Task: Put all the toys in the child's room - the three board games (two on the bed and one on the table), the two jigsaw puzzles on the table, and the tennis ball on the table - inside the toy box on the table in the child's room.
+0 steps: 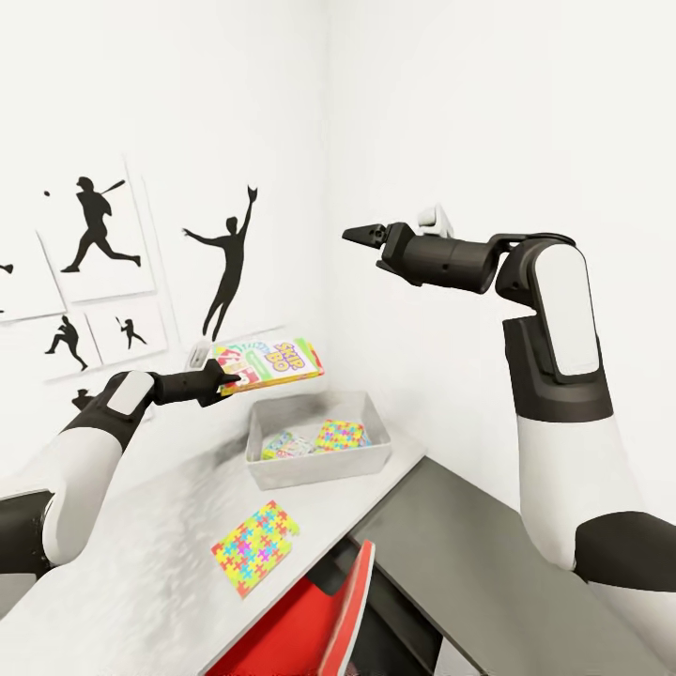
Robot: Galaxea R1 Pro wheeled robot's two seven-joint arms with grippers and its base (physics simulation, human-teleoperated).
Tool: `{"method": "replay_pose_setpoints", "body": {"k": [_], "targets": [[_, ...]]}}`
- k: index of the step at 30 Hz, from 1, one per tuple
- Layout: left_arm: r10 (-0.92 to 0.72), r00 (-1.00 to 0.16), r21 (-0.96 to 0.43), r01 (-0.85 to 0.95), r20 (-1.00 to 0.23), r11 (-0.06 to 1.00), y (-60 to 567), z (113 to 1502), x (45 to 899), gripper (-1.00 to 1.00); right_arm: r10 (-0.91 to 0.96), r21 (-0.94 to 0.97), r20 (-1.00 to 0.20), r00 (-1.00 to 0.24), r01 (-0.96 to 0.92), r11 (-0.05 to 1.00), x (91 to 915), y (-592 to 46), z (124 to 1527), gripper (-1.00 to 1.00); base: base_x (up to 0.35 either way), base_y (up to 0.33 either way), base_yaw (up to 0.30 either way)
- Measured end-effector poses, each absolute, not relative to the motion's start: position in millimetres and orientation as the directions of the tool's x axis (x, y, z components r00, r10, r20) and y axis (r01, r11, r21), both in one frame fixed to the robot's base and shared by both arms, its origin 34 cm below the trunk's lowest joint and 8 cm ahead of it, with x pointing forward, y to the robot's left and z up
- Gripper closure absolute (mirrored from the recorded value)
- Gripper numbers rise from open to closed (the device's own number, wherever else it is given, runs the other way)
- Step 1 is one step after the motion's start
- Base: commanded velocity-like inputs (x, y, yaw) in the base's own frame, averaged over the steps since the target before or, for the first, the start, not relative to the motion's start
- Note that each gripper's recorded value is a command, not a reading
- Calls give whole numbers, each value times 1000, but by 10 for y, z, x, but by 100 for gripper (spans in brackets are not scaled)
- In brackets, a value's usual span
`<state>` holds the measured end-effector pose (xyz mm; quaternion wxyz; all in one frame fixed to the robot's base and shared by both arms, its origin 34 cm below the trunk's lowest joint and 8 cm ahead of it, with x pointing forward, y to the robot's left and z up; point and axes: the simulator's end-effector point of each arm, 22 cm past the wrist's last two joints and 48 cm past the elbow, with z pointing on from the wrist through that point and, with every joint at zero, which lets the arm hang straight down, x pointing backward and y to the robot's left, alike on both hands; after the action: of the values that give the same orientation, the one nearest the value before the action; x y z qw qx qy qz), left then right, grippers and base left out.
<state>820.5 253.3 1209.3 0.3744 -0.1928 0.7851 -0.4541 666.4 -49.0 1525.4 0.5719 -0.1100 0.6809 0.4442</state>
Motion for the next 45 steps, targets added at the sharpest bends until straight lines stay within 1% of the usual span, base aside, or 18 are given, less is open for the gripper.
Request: {"method": "replay_pose_setpoints", "body": {"k": [9,39,45], "targets": [[-642,-650,-859,34,-407,510,2523,12033,8224,100,363,489,-871,-330,-649,583,6725,-500,15195,-100,0,0,-80],[-641,-663,-862,12,-386,507,2497,11785,8312,100,360,523,-852,-380,-617,588,6985,-504,14898,-100,0,0,-2],[-635,-661,-861,35,-401,507,2426,11845,8354,100,360,530,-848,-389,-611,588,7036,-507,14837,-100,0,0,0]]}}
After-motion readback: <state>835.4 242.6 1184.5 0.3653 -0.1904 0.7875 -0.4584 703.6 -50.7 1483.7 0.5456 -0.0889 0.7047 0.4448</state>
